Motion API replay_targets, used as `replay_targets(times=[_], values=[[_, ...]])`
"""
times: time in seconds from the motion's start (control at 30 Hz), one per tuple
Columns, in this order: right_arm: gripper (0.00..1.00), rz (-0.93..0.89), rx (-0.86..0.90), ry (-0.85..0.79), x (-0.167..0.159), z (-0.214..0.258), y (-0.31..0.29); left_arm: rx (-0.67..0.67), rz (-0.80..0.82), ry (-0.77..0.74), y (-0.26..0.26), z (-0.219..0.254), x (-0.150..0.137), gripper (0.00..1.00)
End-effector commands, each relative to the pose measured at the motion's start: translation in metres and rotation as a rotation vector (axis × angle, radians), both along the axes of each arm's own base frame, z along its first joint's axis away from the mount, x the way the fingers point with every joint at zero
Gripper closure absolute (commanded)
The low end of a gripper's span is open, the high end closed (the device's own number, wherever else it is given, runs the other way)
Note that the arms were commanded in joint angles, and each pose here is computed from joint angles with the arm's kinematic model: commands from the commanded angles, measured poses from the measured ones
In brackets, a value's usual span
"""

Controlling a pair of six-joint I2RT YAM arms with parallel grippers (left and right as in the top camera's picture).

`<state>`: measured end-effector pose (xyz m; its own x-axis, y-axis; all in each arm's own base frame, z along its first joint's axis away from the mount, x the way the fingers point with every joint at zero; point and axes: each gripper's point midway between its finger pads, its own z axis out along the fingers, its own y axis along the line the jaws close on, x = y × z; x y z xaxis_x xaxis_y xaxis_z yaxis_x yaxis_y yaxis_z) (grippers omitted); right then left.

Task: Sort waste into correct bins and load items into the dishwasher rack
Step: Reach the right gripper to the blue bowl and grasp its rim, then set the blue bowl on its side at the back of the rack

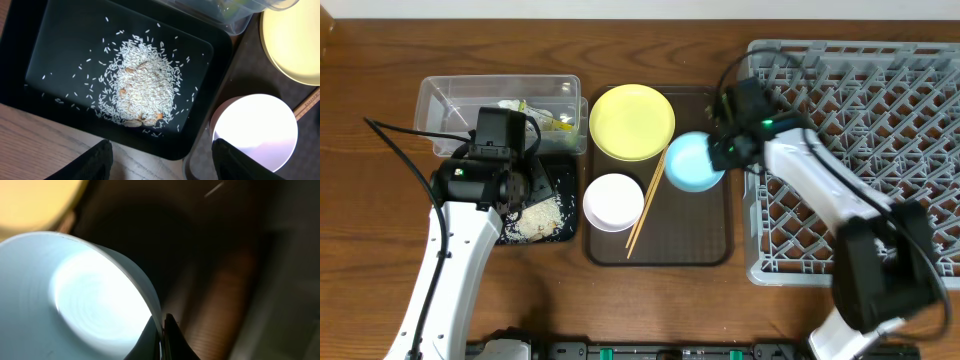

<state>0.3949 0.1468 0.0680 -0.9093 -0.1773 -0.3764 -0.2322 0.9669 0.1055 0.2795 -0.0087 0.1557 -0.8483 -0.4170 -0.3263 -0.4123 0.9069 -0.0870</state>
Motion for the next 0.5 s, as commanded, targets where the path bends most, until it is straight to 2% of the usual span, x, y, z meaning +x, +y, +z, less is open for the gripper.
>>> replay_targets(times=[0.0, 0.1, 0.23, 0.47], values=[[0.99, -0.147, -0.065, -0.285, 0.034, 0.093, -0.041, 0.019, 0.017, -0.009, 0.005, 0.004, 0.001, 0.34], [0.99, -0.172, -0.17, -0.463, 0.044, 0.144, -0.07, 0.019, 0.017, -0.011, 0.005, 0.004, 0.001, 0.34], [0.99, -0.157, -0.358, -0.626, 0.055, 0.188, -0.102, 0.018, 0.017, -0.014, 0.005, 0.004, 0.002, 0.33], [0.99, -0.15, -0.682, -0.711, 0.078, 0.212, -0.148, 0.018, 0.017, -0.02, 0.005, 0.005, 0.004, 0.34]])
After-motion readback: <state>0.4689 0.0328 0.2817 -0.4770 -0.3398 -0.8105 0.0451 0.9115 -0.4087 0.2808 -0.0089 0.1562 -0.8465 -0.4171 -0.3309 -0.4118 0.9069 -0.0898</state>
